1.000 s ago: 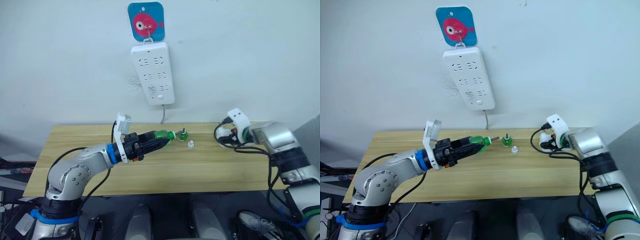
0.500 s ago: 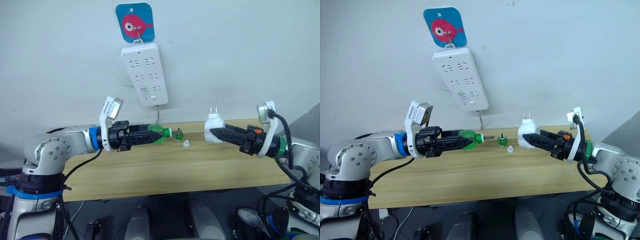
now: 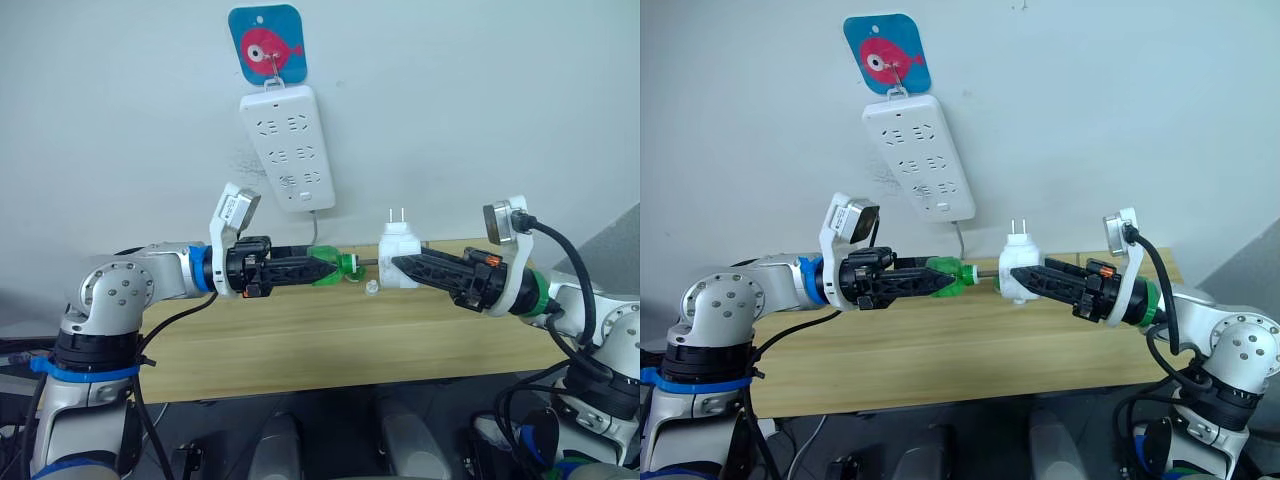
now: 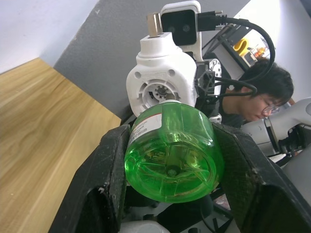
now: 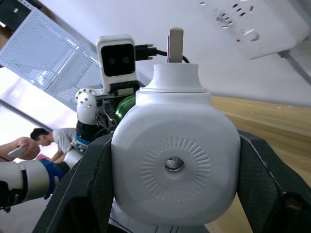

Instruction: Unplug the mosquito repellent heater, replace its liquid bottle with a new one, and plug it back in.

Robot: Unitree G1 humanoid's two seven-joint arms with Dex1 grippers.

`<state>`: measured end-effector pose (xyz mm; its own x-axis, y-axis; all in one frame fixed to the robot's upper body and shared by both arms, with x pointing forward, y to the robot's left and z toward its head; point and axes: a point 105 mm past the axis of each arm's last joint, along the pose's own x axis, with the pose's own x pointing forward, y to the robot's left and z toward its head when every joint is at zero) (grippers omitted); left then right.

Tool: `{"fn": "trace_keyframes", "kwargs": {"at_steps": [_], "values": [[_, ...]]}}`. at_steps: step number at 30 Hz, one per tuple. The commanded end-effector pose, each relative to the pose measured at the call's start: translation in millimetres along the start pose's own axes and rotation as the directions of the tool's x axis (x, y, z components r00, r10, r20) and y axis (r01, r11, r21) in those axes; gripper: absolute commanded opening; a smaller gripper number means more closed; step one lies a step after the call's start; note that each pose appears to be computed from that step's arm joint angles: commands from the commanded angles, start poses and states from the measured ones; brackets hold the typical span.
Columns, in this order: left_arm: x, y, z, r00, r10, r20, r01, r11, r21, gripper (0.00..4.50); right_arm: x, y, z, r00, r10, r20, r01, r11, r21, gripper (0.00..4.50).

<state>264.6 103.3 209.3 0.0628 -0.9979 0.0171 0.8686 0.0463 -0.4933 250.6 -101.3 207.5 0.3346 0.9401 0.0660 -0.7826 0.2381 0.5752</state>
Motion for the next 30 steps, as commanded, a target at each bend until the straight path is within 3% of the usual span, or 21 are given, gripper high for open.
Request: {"fn": "trace_keyframes", "kwargs": {"at_steps": [1, 30], "values": [[4, -9, 5, 0.999, -0.033, 0.005, 0.032, 0.998, 0.048, 2.3, 2, 11, 4, 0.999, 0.046, 0.021, -0.046, 0.999, -0.012, 2.95], [7, -2, 2, 1.0, -0.029, 0.0, 0.028, 0.997, 0.069, 2.3, 8, 33, 2, 0.994, 0.113, 0.004, -0.113, 0.991, 0.073, 2.95]]}}
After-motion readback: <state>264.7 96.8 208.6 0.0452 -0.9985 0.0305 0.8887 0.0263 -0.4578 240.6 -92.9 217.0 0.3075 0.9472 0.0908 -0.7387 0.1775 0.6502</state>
